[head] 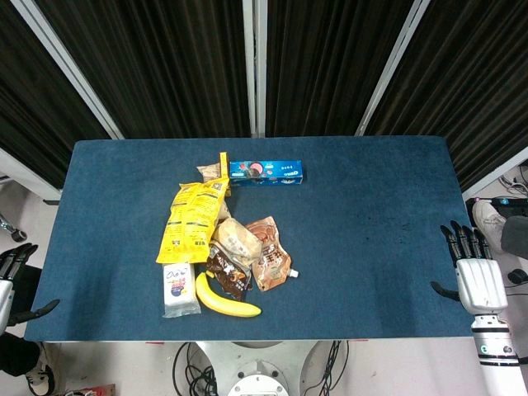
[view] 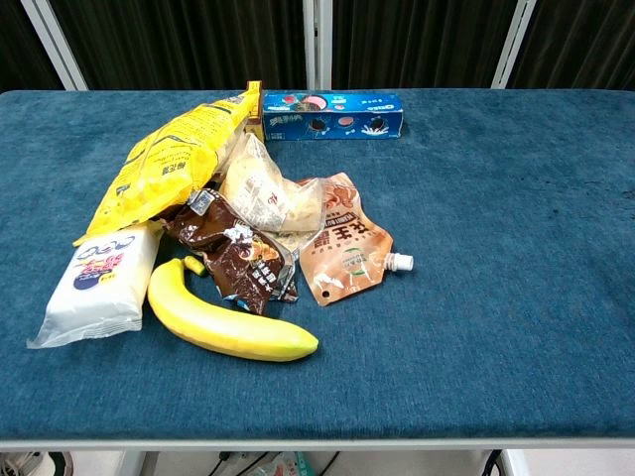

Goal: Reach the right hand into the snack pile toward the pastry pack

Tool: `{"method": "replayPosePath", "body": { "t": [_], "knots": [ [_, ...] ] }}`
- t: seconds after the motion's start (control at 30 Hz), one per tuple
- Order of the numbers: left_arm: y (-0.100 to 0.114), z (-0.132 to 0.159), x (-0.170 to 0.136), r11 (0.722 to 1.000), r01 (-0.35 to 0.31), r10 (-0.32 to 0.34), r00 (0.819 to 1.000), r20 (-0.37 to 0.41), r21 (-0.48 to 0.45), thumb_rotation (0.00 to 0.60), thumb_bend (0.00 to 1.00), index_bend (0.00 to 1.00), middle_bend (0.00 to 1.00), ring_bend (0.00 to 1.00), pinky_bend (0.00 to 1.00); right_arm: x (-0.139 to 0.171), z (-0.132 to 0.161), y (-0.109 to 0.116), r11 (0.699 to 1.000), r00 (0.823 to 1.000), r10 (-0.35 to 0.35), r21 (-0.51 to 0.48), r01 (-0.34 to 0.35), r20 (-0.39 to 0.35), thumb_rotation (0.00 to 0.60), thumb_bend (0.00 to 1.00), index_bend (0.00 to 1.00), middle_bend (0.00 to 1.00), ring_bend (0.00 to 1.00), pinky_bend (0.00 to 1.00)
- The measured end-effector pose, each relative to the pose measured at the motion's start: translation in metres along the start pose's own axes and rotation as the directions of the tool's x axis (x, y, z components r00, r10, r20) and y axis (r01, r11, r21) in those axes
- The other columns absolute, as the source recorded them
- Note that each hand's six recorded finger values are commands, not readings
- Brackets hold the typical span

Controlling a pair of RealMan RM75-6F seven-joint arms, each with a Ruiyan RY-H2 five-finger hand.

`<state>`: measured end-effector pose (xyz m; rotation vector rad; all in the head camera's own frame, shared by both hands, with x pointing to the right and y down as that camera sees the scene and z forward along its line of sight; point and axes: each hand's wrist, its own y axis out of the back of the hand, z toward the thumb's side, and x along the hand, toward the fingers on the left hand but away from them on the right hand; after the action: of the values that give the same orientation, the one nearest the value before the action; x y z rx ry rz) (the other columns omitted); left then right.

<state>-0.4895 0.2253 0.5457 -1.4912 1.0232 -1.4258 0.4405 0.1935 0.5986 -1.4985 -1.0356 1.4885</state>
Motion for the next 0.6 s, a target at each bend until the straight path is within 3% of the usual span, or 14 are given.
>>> {"method": "replayPosePath", "body": {
  "t": [0.33,0.6],
  "knots": [
    [-0.003,0.002,-0.001,1.000,0.008,-0.008,1.000,0.003,-0.001,0.451,0.00,0.12,0.11,0.12,0.24,-0.004,0.006,-0.001,1.000,1.000,0.007,-0.013,-0.008,-0.021,0.600,0.00,0.00,0.00,0.00,0.00],
    [-0.001,0.001,0.000,1.000,0.006,-0.006,1.000,0.002,0.001,0.452,0.00,0.12,0.11,0.12,0.24,-0.022,0.042,0.003,0.998,0.994,0.025,-0.054,-0.031,-0.103,0.600,0.00,0.00,0.00,0.00,0.00]
  ]
}}
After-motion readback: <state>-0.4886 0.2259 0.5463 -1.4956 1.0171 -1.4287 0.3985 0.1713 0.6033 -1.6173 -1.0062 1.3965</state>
